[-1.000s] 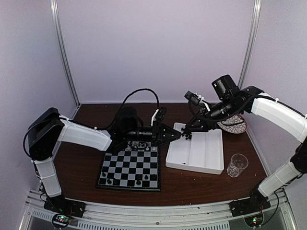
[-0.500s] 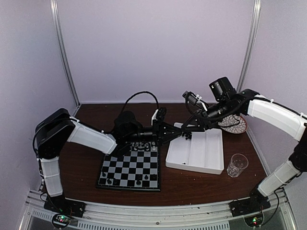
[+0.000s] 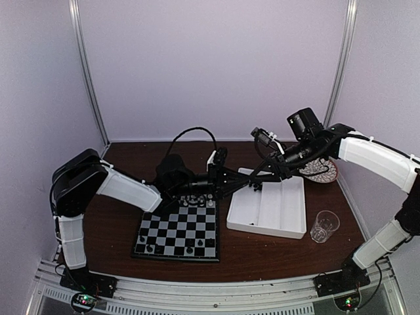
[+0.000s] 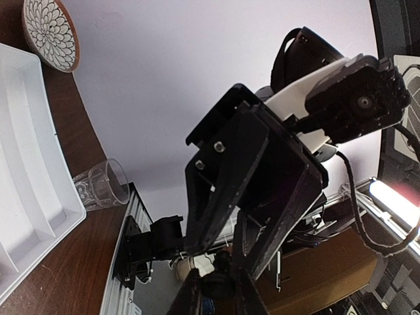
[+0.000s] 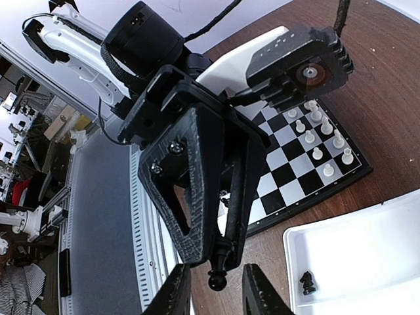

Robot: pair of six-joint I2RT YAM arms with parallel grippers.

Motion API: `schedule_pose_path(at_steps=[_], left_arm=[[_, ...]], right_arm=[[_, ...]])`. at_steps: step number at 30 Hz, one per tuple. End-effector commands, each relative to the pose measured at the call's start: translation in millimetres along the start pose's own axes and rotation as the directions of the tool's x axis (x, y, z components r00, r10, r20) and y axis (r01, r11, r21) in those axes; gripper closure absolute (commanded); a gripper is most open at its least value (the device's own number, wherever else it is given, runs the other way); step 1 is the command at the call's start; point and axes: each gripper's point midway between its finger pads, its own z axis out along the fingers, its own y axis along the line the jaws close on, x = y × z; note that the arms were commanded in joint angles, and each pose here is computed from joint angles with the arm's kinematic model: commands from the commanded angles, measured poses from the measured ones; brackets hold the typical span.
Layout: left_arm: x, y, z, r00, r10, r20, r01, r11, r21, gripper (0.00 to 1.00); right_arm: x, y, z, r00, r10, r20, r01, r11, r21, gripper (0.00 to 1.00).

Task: Set up the chess pieces on the board
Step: Adjust the pawn.

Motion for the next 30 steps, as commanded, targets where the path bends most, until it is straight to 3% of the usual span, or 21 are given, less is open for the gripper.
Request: schedule_pose_path(at_steps=[1,17,19,22,24,27,28,30], left_arm=[[-7,-18,0,0.999,0.045,0.022,-0.047,0.997,0.069,0.92],[-4,-12,0,1.000,0.031,0.007,-0.031,0.998,0.057,0.88],[-4,-11,-1,1.000,0.030,0.007,-0.030,0.998,0.052,0.80],[-6,-10,-9,0.999,0.050,0.020,-0.051,0.998,0.027,0.60],[-8,-6,-24,0.997,0.068,0.030,-0.067,0.997,-0.037,0.45],[-17,4,-58,0.992,0.123,0.021,-0.116,0.970,-0.216,0.38],[-22,4,-72,0.988,0.155,0.016,-0.145,0.948,-0.283,0.38],[-25,25,-113,0.986,0.163,-0.024,-0.151,0.832,-0.533,0.36]], right_arm=[[0,2,-3,1.000,-0.014,0.008,0.014,1.000,0.003,0.72],[-6,1,-6,0.999,-0.030,0.021,0.029,0.999,0.022,0.95],[-7,-2,-8,0.999,-0.041,0.013,0.040,0.998,0.051,0.96],[-6,-6,-12,0.997,-0.074,-0.023,0.076,0.992,0.099,0.96],[-5,-7,-13,0.995,-0.090,-0.049,0.096,0.987,0.126,0.96],[0,-6,-10,0.985,-0.134,-0.108,0.150,0.975,0.163,0.96],[3,-5,-6,0.978,-0.154,-0.140,0.178,0.968,0.175,0.96],[10,-2,3,0.958,-0.198,-0.207,0.238,0.953,0.189,0.96]])
